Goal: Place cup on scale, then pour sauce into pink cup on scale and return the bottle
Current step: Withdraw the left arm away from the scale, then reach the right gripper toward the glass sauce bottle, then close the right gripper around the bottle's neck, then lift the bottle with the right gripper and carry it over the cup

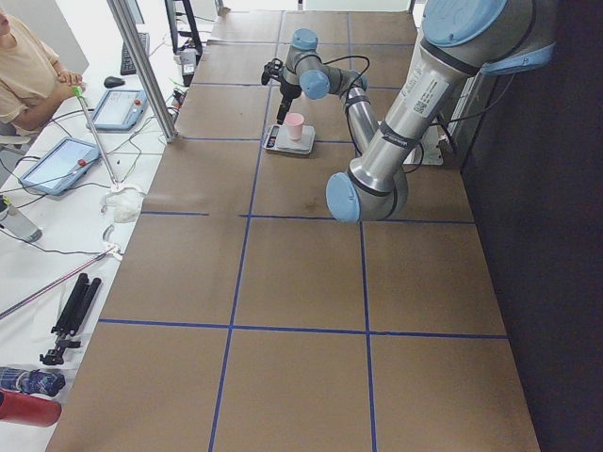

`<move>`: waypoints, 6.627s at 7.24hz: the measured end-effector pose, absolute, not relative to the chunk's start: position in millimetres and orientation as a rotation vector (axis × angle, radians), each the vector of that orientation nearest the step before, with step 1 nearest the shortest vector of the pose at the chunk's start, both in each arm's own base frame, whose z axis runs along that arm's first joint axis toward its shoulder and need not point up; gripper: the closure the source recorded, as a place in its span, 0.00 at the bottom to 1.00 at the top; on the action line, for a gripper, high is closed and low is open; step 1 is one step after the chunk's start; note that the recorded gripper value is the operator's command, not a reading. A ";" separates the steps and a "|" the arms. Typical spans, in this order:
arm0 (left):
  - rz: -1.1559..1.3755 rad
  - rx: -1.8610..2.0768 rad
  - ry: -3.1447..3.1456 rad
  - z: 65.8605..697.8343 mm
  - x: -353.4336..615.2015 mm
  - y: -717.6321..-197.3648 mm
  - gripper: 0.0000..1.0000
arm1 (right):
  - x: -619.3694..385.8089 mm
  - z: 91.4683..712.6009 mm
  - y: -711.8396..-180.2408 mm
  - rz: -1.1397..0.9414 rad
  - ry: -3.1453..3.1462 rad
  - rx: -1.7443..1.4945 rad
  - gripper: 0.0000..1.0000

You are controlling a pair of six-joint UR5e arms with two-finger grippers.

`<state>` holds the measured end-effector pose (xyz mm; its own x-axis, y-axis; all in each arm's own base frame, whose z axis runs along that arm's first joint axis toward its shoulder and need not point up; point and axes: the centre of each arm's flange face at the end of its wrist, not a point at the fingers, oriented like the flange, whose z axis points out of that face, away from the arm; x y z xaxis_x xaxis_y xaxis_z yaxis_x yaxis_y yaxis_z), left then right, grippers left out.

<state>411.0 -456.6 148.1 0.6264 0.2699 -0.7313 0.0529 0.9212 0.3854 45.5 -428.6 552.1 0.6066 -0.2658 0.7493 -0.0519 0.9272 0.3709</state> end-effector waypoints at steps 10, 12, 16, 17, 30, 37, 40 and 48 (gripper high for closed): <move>0.353 0.218 0.780 574.4 -53.4 -494.0 0.00 | -167.3 318.7 -329.6 0.207 -0.968 0.381 0.00; 0.301 0.150 0.831 614.6 -59.8 -470.5 0.00 | -194.5 330.0 -316.5 0.244 -0.925 0.451 0.00; 0.300 0.158 0.849 613.3 -59.5 -468.1 0.00 | -265.4 402.8 -300.6 0.305 -0.827 0.632 0.00; 0.299 0.159 0.855 613.2 -59.1 -467.6 0.00 | -285.3 422.6 -299.0 0.307 -0.788 0.666 0.00; 0.312 0.189 0.854 596.2 -58.9 -468.4 0.00 | -369.6 467.0 -331.4 0.403 -0.662 0.941 0.00; 0.314 0.193 0.853 594.2 -58.9 -468.2 0.00 | -373.2 477.8 -337.2 0.422 -0.611 0.994 0.95; 0.313 0.192 0.853 594.8 -58.9 -467.5 0.00 | -371.9 472.6 -338.2 0.438 -0.610 1.019 1.00; 0.312 0.190 0.844 595.6 -59.5 -467.5 0.00 | -386.2 408.6 -363.0 0.400 -0.622 1.104 1.00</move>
<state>-59.5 -467.5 595.6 0.6226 0.3444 -0.7027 -0.1953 0.9379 0.2866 -386.2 -363.0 408.6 0.7646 -0.0031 0.6446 -0.5881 0.4058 0.6996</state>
